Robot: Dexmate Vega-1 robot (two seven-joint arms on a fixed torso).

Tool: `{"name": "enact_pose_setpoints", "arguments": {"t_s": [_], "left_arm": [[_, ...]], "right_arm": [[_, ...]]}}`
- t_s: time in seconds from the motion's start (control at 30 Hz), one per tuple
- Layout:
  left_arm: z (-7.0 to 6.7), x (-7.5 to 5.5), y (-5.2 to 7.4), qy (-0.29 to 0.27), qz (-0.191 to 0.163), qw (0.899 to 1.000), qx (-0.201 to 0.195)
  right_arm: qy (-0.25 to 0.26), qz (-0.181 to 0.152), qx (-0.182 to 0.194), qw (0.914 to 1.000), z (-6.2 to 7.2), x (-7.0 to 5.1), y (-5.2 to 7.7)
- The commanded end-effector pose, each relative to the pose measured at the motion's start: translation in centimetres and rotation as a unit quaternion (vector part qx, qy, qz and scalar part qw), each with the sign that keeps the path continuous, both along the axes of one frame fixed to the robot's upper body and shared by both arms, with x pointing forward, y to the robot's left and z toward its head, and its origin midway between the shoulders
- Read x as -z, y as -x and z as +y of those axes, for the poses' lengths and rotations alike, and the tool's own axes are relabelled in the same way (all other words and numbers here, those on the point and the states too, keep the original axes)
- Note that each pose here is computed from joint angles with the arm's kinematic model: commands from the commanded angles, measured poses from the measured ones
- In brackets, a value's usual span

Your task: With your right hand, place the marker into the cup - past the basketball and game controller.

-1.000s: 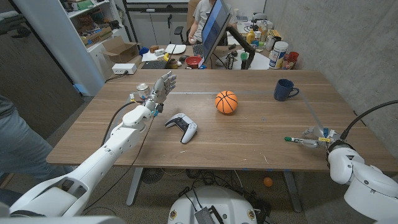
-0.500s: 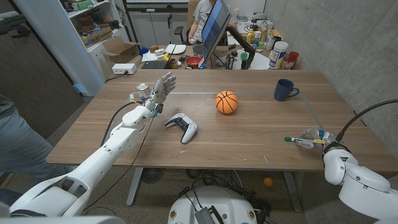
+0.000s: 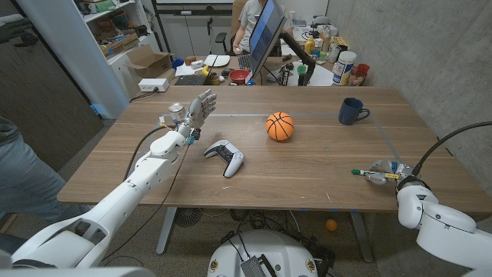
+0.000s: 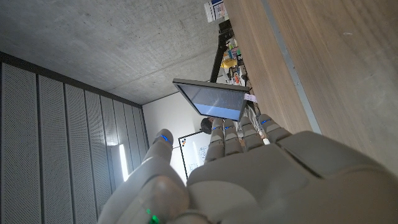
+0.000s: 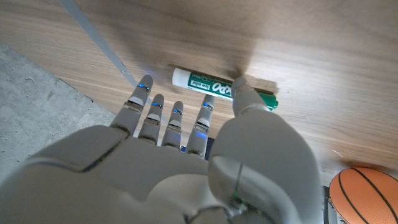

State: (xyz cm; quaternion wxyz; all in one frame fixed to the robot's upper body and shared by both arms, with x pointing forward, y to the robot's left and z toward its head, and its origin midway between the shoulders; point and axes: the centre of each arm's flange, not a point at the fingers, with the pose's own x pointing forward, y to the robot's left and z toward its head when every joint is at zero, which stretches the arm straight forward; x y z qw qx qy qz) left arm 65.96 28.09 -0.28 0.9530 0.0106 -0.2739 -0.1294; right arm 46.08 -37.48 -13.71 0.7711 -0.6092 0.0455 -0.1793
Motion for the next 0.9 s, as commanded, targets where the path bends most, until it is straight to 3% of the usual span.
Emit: {"name": "enact_pose_setpoints", "arguments": {"t_s": [0.03,0.3,0.9], "left_arm": [[0.54,0.19,0.08,-0.001,0.003,1.0,-0.007],[0.63,0.27,0.26,-0.003,0.005,1.0,-0.009],[0.08,0.27,0.54,0.001,0.004,1.0,-0.012]], "right_arm": [[0.02,-0.004,0.003,0.9998,-0.31,0.57,-0.48],[0.022,-0.004,0.007,0.9997,-0.52,0.88,-0.38],[0.015,-0.027,0.0,0.9995,-0.74,0.34,-1.21]]}}
